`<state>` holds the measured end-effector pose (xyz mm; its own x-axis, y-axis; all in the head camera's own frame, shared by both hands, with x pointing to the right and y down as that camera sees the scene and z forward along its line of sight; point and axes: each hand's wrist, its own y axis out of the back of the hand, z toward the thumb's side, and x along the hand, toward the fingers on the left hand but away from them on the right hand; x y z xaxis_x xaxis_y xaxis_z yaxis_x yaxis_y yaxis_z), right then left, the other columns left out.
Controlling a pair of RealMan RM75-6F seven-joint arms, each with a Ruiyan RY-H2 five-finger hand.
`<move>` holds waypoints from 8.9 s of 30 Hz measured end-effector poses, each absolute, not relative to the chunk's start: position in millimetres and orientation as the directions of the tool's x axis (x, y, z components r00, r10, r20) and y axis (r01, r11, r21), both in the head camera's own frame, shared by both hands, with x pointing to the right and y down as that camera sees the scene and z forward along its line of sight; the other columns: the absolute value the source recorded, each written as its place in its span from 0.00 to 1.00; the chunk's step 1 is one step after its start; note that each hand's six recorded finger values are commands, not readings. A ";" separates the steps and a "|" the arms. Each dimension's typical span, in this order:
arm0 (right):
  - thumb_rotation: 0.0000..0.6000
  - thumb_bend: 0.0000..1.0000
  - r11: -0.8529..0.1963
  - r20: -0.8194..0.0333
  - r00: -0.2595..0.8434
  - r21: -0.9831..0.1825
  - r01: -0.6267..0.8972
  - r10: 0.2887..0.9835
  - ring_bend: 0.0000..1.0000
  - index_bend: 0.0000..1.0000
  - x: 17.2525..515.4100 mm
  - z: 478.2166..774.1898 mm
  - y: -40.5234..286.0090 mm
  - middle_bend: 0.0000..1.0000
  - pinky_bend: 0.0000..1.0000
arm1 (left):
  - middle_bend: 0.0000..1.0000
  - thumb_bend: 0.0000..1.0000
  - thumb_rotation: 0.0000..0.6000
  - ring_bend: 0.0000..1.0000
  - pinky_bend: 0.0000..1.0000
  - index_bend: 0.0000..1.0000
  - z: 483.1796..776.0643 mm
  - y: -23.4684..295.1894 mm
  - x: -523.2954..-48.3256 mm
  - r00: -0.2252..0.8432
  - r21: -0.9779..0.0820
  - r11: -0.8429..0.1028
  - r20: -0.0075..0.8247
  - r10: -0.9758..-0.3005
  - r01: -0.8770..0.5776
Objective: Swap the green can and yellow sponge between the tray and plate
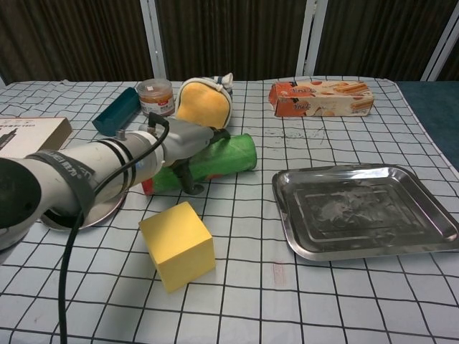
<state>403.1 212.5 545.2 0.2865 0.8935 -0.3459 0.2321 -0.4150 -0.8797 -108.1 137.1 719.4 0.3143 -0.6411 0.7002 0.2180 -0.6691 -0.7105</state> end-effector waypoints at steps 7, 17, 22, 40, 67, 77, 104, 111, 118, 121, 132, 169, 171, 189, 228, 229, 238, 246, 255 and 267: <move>1.00 0.06 -0.422 -0.352 0.291 -0.876 0.232 0.890 0.00 0.00 402.5 545.7 212.3 0.00 0.00 | 0.00 0.34 1.00 0.01 0.24 0.00 734.9 135.0 -117.2 0.265 -0.721 -0.649 0.693 -0.670 0.245; 1.00 0.06 -0.426 -0.356 0.291 -0.875 0.230 0.888 0.00 0.00 402.2 546.7 212.0 0.00 0.00 | 0.16 0.43 1.00 0.23 0.48 0.00 750.8 134.1 -126.4 0.254 -0.760 -0.603 0.649 -0.717 0.241; 1.00 0.06 -0.427 -0.357 0.292 -0.875 0.228 0.887 0.00 0.00 401.6 547.1 212.1 0.00 0.00 | 0.29 0.54 1.00 0.36 0.64 0.02 749.9 133.0 -124.8 0.281 -0.800 -0.557 0.600 -0.749 0.225; 1.00 0.06 -0.439 -0.370 0.297 -0.872 0.216 0.880 0.00 0.00 398.2 550.3 214.3 0.00 0.00 | 0.50 0.66 1.00 0.55 0.81 0.34 696.2 137.2 -170.0 0.351 -0.883 -0.416 0.468 -0.811 0.215; 1.00 0.06 -0.449 -0.385 0.287 -0.869 0.209 0.877 0.00 0.00 395.8 553.4 214.9 0.00 0.00 | 0.00 0.36 1.00 0.00 0.21 0.00 687.3 186.8 -281.6 0.209 -0.764 -0.596 0.642 -0.737 0.245; 1.00 0.06 -0.451 -0.387 0.285 -0.868 0.210 0.877 0.00 0.00 396.2 553.6 214.5 0.00 0.00 | 0.00 0.36 1.00 0.00 0.21 0.00 664.0 185.9 -292.9 0.182 -0.761 -0.596 0.644 -0.743 0.258; 1.00 0.06 -0.633 -0.465 0.568 -0.763 0.132 0.679 0.00 0.00 296.8 580.1 195.7 0.00 0.00 | 0.00 0.35 1.00 0.00 0.15 0.00 572.0 250.6 -412.8 0.112 -0.901 -0.431 0.434 -0.894 0.045; 1.00 0.06 -0.702 -0.459 0.744 -0.711 0.021 0.487 0.00 0.00 227.7 586.2 190.2 0.00 0.00 | 0.00 0.35 1.00 0.00 0.15 0.00 577.8 250.9 -419.8 0.069 -0.876 -0.477 0.482 -0.874 0.070; 1.00 0.06 -0.749 -0.502 0.800 -0.654 -0.103 0.328 0.00 0.01 181.4 597.4 197.4 0.00 0.00 | 0.00 0.35 1.00 0.00 0.15 0.00 573.4 251.8 -420.4 0.063 -0.878 -0.472 0.477 -0.877 0.077; 1.00 0.06 -0.765 -0.521 0.799 -0.632 -0.124 0.301 0.00 0.01 168.4 602.9 198.8 0.01 0.00 | 0.00 0.35 1.00 0.00 0.15 0.00 574.3 252.8 -421.4 0.057 -0.872 -0.483 0.488 -0.871 0.077; 1.00 0.06 -0.789 -0.574 0.780 -0.587 -0.179 0.250 0.00 0.04 127.1 624.2 192.6 0.03 0.00 | 0.00 0.36 1.00 0.00 0.15 0.00 574.5 254.6 -423.3 0.037 -0.849 -0.522 0.527 -0.849 0.083; 1.00 0.06 -0.856 -0.681 0.701 -0.475 -0.203 0.212 0.00 0.13 49.0 681.3 180.3 0.04 0.00 | 0.00 0.36 1.00 0.00 0.15 0.00 568.7 254.4 -430.3 0.030 -0.840 -0.541 0.543 -0.839 0.044; 1.00 0.06 -0.857 -0.682 0.701 -0.473 -0.203 0.211 0.00 0.16 47.7 682.1 181.2 0.04 0.00 | 0.00 0.36 1.00 0.00 0.15 0.00 568.6 254.4 -430.4 0.030 -0.839 -0.542 0.543 -0.839 0.044; 1.00 0.06 -0.789 -0.577 0.750 -0.602 -0.123 0.322 0.00 0.66 36.4 673.0 180.1 0.15 0.10 | 0.00 0.36 1.00 0.00 0.15 0.00 568.9 255.5 -432.7 0.026 -0.823 -0.567 0.568 -0.823 0.041; 1.00 0.06 -0.770 -0.734 0.407 -0.629 -0.108 0.543 0.00 0.00 281.9 653.2 145.3 0.00 0.06 | 0.00 0.36 1.00 0.00 0.16 0.00 567.2 253.9 -432.8 0.026 -0.828 -0.561 0.561 -0.827 0.023; 1.00 0.06 -0.768 -0.732 0.407 -0.632 -0.106 0.546 0.00 0.00 282.8 651.6 145.3 0.00 0.06 | 0.00 0.36 1.00 0.00 0.16 0.00 567.1 254.1 -432.9 0.026 -0.828 -0.561 0.561 -0.827 0.024; 1.00 0.06 -0.632 -0.578 0.371 -0.775 0.030 0.727 0.00 0.00 308.5 609.6 141.7 0.00 0.03 | 0.00 0.36 1.00 0.00 0.16 0.00 563.7 251.9 -433.0 0.034 -0.846 -0.533 0.534 -0.845 0.019; 1.00 0.06 -0.505 -0.491 0.133 -0.856 0.112 0.861 0.00 0.00 380.6 579.1 175.7 0.00 0.02 | 0.00 0.36 1.00 0.00 0.16 0.00 562.1 249.1 -432.7 0.052 -0.864 -0.503 0.503 -0.863 0.005; 1.00 0.05 -0.355 -0.363 -0.008 -0.916 0.187 0.932 0.00 0.00 411.6 574.3 178.0 0.00 0.00 | 0.00 0.36 1.00 0.00 0.16 0.00 561.4 245.7 -433.7 0.060 -0.877 -0.480 0.478 -0.876 -0.016; 1.00 0.05 -0.332 -0.338 -0.010 -0.930 0.158 0.941 0.00 0.00 409.0 571.5 189.8 0.00 0.00 | 0.00 0.36 1.00 0.00 0.16 0.00 563.1 244.7 -435.2 0.061 -0.877 -0.480 0.478 -0.876 -0.024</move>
<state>409.0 189.8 571.5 -0.0104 0.9413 -0.3375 0.1580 -0.3318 -0.9300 -435.2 244.7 563.1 0.0611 -0.8760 0.4785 -0.0235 -0.4805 -0.8767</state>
